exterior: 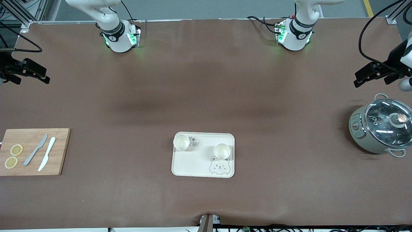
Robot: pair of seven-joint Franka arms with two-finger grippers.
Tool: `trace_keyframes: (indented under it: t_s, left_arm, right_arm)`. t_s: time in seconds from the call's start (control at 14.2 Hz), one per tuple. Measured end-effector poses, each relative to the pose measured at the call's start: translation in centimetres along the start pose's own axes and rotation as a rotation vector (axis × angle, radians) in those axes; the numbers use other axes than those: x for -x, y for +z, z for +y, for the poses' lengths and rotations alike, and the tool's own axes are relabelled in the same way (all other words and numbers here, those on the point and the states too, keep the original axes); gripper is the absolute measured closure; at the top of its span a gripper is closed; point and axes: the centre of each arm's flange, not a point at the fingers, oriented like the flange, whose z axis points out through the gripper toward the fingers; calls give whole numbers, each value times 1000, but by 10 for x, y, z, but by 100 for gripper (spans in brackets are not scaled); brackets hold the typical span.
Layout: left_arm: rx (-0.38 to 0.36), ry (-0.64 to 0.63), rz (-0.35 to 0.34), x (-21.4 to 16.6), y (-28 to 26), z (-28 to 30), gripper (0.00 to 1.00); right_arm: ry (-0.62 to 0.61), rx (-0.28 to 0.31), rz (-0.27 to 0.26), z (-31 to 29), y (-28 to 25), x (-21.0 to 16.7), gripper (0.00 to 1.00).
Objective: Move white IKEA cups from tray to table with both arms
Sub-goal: 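Move the left gripper from the pot toward the cup on the tray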
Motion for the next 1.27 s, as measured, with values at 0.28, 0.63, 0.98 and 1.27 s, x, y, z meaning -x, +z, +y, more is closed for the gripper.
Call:
trace_keyframes:
  t_s: [0.28, 0.63, 0.98, 1.27]
  left_arm:
    - [0, 1, 0, 0, 0, 1, 0]
    - [-3, 6, -22, -6, 12, 4, 0]
    - [-46, 21, -58, -7, 38, 67, 0]
    - [-62, 17, -73, -9, 64, 116, 0]
  right_arm:
    - [0, 0, -4, 0, 0, 0, 0]
    - [0, 0, -5, 0, 0, 0, 0]
    - [5, 0, -6, 3, 1, 0, 0]
    - [20, -1, -11, 11, 5, -2, 0]
